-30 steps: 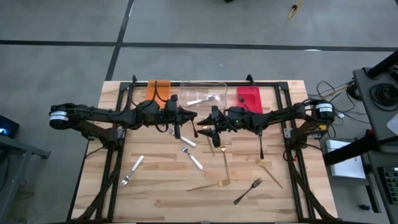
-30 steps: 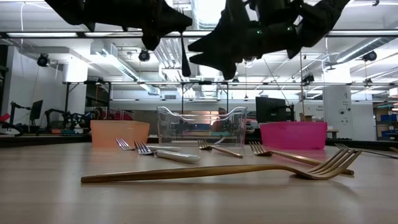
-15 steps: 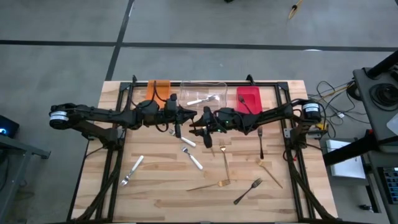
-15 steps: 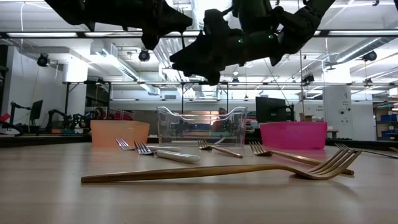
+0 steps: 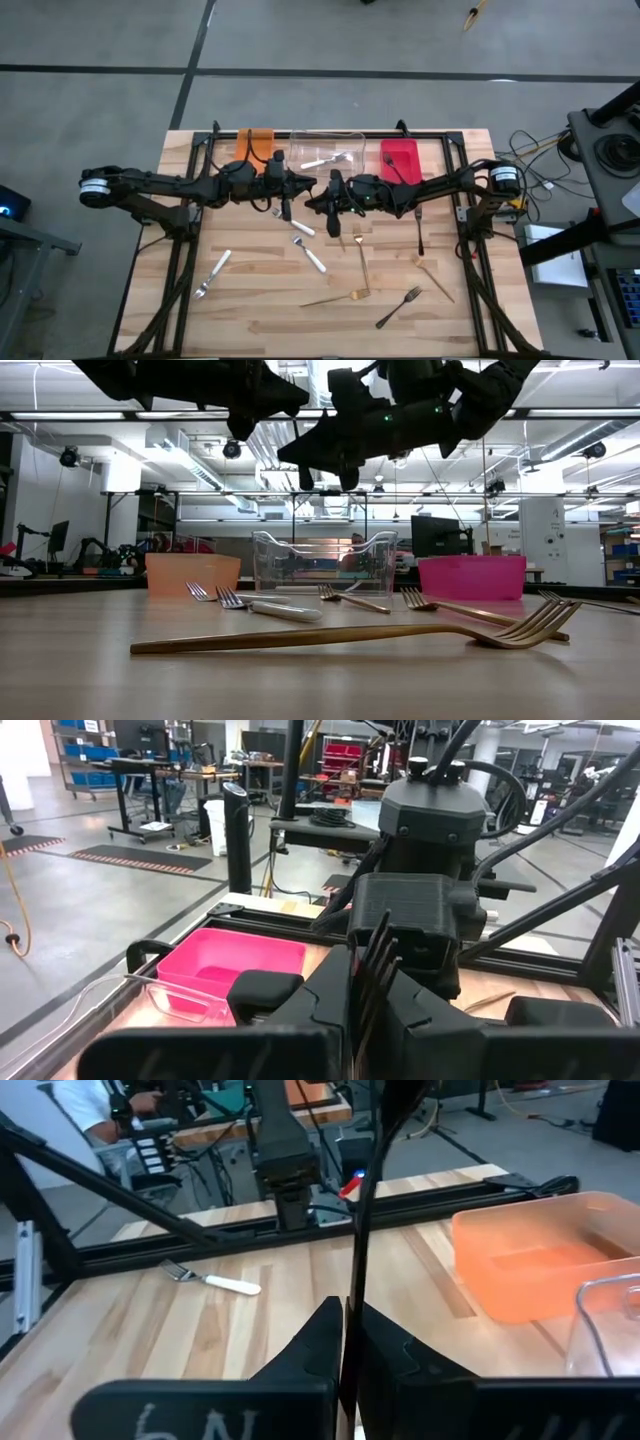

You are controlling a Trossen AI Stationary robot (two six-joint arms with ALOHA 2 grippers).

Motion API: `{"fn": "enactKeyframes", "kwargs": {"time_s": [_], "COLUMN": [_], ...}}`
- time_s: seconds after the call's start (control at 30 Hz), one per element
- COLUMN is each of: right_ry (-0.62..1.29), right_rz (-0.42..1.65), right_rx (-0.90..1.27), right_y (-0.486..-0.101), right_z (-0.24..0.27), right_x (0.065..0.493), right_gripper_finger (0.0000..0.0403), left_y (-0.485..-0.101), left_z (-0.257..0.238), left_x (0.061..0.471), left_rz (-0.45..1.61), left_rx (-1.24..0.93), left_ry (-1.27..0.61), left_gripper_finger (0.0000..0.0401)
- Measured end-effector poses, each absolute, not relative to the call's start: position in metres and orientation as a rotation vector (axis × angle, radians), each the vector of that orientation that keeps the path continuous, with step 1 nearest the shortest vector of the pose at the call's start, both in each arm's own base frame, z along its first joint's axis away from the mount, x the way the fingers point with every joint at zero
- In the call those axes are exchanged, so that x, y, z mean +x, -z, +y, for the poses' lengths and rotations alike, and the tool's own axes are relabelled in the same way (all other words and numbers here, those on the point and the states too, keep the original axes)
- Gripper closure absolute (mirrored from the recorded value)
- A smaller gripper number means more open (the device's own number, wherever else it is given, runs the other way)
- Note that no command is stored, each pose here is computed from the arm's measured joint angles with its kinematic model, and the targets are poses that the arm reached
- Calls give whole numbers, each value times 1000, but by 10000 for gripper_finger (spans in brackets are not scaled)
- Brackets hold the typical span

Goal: Sort silverware by color (type)
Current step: Put the black fork into the orange bin

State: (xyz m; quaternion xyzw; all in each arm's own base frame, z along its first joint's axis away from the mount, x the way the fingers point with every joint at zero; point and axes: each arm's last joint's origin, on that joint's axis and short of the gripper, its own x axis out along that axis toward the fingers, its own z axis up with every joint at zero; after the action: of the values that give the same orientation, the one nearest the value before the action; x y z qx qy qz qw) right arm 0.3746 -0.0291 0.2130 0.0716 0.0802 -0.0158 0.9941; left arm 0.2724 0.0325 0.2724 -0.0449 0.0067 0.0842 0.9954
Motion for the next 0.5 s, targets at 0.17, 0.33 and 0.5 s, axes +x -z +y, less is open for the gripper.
{"fn": "enactKeyframes", "kwargs": {"time_s": [0.17,0.33,0.5], "right_ry": [65,124,198], "right_rz": [160,154,148], "right_rx": [141,148,160], "right_y": [-213,-213,-213], "right_z": [-30,-31,-30], "right_x": [374,374,374], "right_gripper_finger": [394,395,395], "left_y": [-272,-272,-270], "left_z": [33,33,36], "left_x": [272,272,272], "left_rz": [13,18,32], "left_rx": [-96,-98,-94], "left_ry": [-178,-199,-275], "left_gripper_finger": [371,321,269]}}
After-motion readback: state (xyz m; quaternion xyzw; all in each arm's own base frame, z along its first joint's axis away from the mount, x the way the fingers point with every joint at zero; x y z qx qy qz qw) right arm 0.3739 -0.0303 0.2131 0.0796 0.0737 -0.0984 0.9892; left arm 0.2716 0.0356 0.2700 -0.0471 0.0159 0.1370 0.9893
